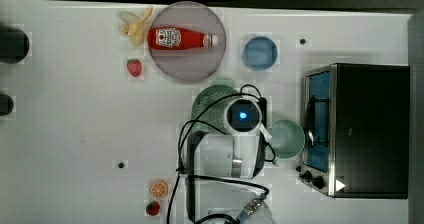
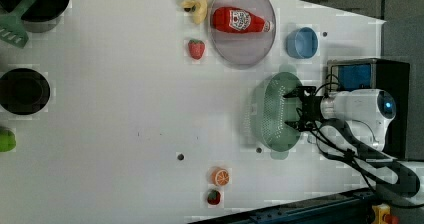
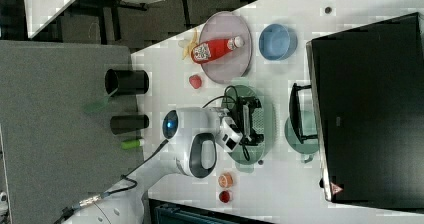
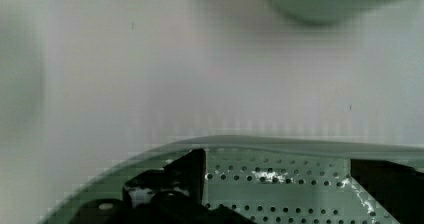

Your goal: Drag strainer left to right.

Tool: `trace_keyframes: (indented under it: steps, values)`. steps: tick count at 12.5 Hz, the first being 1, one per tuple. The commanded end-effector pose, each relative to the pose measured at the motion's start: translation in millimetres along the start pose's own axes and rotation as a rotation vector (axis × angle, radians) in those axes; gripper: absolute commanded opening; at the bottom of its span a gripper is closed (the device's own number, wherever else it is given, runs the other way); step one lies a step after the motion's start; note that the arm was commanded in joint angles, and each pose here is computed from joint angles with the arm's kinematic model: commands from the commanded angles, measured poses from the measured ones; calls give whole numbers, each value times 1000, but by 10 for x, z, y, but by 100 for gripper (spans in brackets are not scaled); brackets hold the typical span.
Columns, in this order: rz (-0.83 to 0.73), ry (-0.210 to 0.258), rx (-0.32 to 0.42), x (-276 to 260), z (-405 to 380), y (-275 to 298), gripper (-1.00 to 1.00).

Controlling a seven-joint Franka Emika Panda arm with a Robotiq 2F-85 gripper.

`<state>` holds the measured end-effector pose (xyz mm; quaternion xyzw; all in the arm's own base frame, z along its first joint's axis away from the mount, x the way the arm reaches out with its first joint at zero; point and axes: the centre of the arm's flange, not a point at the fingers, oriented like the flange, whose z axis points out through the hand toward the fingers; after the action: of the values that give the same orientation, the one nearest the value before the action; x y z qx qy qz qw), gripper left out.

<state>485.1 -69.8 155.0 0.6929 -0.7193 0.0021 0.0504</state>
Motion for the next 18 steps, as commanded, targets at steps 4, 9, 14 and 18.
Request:
trace_keyframes:
  steps: [4,9,14,18]
  values:
    - [-361,-16,84,-226,-840,-148,100]
    - [-679,-17,84,-108,-2485,-161,100]
    - [-752,-32,56,39,-3935,102,100]
    - [-763,-55,38,49,-4431,213,100]
